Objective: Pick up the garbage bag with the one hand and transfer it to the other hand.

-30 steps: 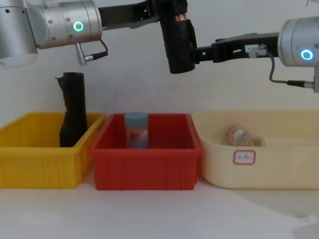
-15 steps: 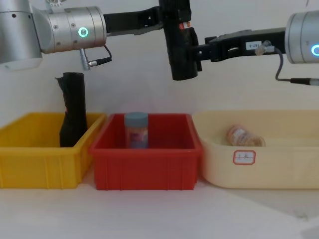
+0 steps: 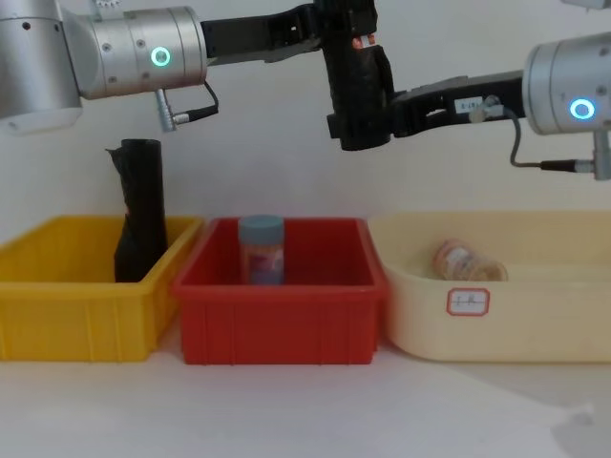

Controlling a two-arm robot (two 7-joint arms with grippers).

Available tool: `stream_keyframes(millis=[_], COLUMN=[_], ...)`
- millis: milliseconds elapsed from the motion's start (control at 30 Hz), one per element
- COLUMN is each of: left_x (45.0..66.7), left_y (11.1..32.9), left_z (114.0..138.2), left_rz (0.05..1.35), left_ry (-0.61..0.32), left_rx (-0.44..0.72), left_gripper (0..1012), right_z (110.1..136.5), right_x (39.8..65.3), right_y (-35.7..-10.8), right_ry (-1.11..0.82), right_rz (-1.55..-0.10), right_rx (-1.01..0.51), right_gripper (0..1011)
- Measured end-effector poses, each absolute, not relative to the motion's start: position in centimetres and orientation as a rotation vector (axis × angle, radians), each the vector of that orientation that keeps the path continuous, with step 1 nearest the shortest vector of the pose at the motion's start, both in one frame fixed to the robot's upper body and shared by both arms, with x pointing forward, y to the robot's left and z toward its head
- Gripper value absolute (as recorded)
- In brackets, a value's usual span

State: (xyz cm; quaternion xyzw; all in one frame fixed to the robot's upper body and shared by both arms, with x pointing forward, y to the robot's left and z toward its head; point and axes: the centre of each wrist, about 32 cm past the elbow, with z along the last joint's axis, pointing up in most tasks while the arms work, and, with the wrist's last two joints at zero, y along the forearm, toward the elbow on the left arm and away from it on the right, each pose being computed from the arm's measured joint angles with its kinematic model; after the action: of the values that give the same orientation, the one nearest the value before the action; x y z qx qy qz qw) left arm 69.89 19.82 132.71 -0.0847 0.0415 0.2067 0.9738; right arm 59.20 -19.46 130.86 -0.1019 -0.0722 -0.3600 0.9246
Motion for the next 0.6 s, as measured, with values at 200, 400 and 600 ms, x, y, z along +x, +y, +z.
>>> stream_keyframes(millis=[200, 400, 600], left_x=[69.6, 69.4, 69.3], left_y=[20.1, 20.5, 20.9], left_z=[132.7, 132.6, 132.4], left_rz=[0.414, 0.435, 0.454], left_ry=[0.083, 0.079, 0.078], left_rx=[-0.170, -0.163, -0.155], left_gripper=[405, 405, 405], right_z=[130.7, 130.9, 131.3], right_x=[60.0, 60.3, 60.5], right_y=[-19.3, -19.4, -19.6], right_ry=[-0.144, -0.150, -0.159], right_rz=[-0.761, -0.777, -0.789], right_rx=[-0.220, -0.219, -0.215], right_gripper=[1001, 1001, 1001])
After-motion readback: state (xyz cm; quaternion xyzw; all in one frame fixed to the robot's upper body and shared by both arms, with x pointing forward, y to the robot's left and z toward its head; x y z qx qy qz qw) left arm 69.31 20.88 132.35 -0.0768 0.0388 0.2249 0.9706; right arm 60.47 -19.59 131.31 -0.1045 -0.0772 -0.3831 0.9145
